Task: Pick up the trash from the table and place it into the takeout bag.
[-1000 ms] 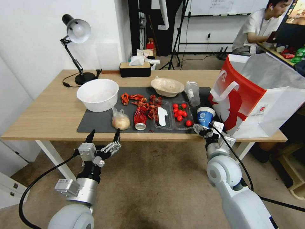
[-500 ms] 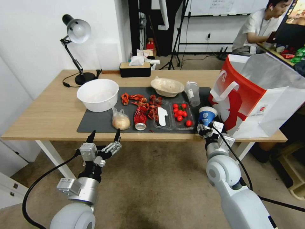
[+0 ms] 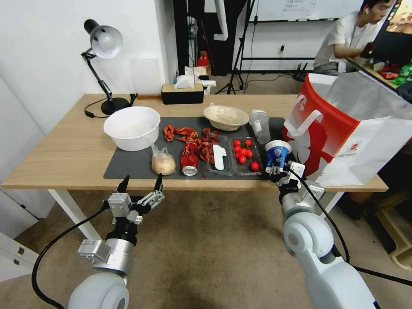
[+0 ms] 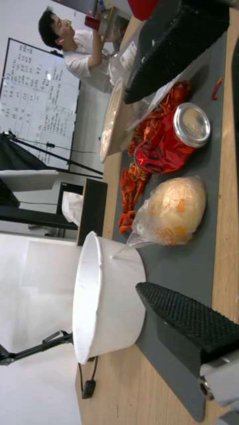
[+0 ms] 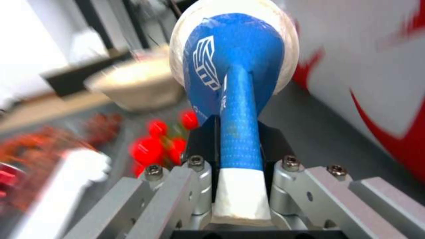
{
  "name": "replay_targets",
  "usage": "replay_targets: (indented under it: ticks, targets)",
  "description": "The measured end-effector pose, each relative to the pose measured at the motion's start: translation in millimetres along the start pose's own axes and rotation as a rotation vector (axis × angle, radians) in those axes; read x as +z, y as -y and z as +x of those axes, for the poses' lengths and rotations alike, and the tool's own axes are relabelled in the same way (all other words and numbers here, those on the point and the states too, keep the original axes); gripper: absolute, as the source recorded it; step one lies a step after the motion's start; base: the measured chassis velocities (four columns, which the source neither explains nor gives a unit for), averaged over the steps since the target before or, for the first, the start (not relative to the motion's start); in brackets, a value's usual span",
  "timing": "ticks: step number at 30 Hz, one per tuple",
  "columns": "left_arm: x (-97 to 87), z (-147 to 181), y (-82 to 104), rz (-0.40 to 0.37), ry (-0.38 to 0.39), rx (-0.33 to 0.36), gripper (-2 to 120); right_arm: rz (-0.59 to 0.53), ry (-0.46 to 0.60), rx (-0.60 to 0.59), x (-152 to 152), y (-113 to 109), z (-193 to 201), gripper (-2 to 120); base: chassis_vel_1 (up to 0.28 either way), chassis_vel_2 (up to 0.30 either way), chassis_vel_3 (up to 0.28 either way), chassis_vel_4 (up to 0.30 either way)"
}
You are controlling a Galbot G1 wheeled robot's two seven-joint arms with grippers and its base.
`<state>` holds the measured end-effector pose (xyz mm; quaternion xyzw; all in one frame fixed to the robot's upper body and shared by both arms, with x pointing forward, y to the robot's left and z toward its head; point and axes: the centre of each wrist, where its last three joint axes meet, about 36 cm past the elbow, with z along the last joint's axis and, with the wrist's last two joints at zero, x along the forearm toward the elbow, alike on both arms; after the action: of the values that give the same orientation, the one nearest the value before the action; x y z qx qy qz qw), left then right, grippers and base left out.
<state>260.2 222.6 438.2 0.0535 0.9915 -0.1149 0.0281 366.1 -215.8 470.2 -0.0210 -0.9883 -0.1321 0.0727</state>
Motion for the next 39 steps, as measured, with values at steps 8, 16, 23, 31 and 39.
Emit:
replay_targets:
  ticks: [8, 16, 23, 31, 39]
  targets:
    - [1.6, 0.1, 1.9, 0.005, 0.002, 0.0, 100, -0.04, 0.125, -0.211, -19.3, 15.4, 13.1, 11, 0.0, 0.0, 0.0, 0.0]
    - [1.4, 2.8, 4.0, 0.0, 0.004, 0.0, 100, -0.145, 0.321, -0.314, -76.0, 22.5, 24.9, 11, 0.0, 0.0, 0.0, 0.0]
    - [0.5, 5.7, 6.1, -0.007, 0.009, 0.0, 100, -0.155, 0.44, -0.259, -129.8, 33.1, 34.8, 11, 0.0, 0.0, 0.0, 0.0]
    - [2.4, 8.6, 10.4, -0.016, 0.014, 0.004, 100, -0.119, 0.503, -0.059, -174.1, 64.5, 24.3, 11, 0.0, 0.0, 0.0, 0.0]
    - [2.6, 10.5, 13.0, -0.018, 0.022, 0.003, 100, -0.078, 0.424, 0.111, -194.3, 82.5, 0.4, 11, 0.0, 0.0, 0.0, 0.0]
